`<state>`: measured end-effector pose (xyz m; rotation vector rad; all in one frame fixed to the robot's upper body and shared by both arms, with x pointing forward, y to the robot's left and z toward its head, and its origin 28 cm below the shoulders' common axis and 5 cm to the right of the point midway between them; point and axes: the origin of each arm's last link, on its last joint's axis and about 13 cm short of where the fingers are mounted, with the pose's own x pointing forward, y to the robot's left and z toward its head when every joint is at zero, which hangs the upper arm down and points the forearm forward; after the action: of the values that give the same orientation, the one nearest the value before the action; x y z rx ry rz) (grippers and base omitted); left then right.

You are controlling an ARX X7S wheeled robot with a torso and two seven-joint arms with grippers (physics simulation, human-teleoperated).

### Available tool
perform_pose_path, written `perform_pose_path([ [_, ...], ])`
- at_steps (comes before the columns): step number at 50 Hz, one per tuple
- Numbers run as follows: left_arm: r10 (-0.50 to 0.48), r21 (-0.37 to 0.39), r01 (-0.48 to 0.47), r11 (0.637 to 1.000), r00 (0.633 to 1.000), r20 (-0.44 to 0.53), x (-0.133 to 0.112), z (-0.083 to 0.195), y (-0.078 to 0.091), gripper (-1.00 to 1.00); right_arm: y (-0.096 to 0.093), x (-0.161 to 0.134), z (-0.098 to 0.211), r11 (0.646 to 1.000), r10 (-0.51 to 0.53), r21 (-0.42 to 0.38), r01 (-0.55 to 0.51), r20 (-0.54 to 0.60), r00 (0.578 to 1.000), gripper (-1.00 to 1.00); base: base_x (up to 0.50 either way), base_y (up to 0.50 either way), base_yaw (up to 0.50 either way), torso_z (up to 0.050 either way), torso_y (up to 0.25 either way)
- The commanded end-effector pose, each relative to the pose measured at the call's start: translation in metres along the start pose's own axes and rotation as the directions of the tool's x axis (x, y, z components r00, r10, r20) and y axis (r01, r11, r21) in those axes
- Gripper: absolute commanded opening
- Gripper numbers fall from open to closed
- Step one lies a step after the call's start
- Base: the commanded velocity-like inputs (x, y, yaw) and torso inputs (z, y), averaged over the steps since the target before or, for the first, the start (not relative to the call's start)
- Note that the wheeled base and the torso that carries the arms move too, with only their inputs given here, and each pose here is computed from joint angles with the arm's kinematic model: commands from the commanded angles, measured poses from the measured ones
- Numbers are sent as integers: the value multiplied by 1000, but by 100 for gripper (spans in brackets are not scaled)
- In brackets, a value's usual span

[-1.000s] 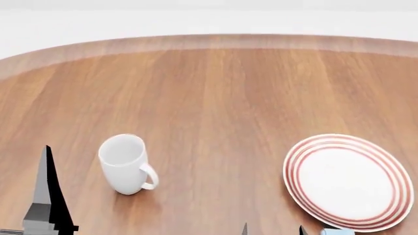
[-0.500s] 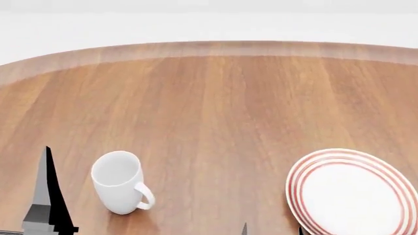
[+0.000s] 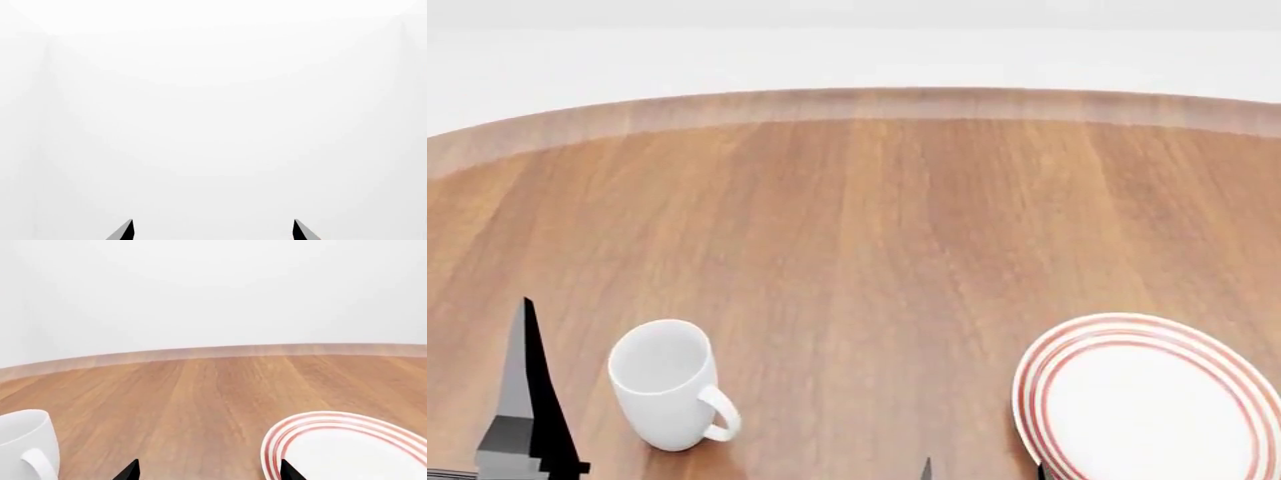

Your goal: Pick up the red mug and put it on the plate

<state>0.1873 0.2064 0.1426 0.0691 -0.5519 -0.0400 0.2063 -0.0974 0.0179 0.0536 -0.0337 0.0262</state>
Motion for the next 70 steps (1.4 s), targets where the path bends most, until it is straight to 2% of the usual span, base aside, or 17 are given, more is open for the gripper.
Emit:
perform_pose_path([
  [1, -3, 1, 3, 1000, 1000, -2, 1, 1, -1, 100, -1, -2, 1, 1000, -9, 3, 9, 20, 1000, 100, 0, 0, 0, 0, 0],
  [6, 0, -1, 0, 1000, 1000, -3, 3, 0, 0, 100, 1, -7, 3, 999, 9, -44, -8, 26, 1000, 100, 0, 0, 0, 0, 0],
  [13, 2, -2, -2, 1000, 1000, -2, 4, 1, 0, 100, 7, -24, 32, 994, 76, -81, -72, 49, 996, 100, 0, 0, 0, 0, 0],
  [19, 0, -4, 0, 1000, 1000, -1, 4, 2, 1, 100, 6, -47, 46, 990, 83, -115, -79, 32, 996, 100, 0, 0, 0, 0, 0],
  [35, -4, -5, 4, 1000, 1000, 0, 6, 3, 0, 100, -2, -99, 64, 985, 101, -146, -95, 36, 994, 100, 0, 0, 0, 0, 0],
  [44, -4, -5, 4, 1000, 1000, -1, 7, 2, 0, 100, -5, -122, 62, 981, 118, -159, -111, 33, 992, 100, 0, 0, 0, 0, 0],
  [54, -8, -6, 8, 1000, 1000, -1, 8, 2, 0, 100, -9, -140, 53, 980, 147, -137, -141, 31, 989, 100, 0, 0, 0, 0, 0],
  [70, -12, -6, 12, 1000, 1000, -5, 9, 0, -1, 100, -19, -153, 35, 977, 177, -123, -172, 34, 984, 100, 0, 0, 0, 0, 0],
])
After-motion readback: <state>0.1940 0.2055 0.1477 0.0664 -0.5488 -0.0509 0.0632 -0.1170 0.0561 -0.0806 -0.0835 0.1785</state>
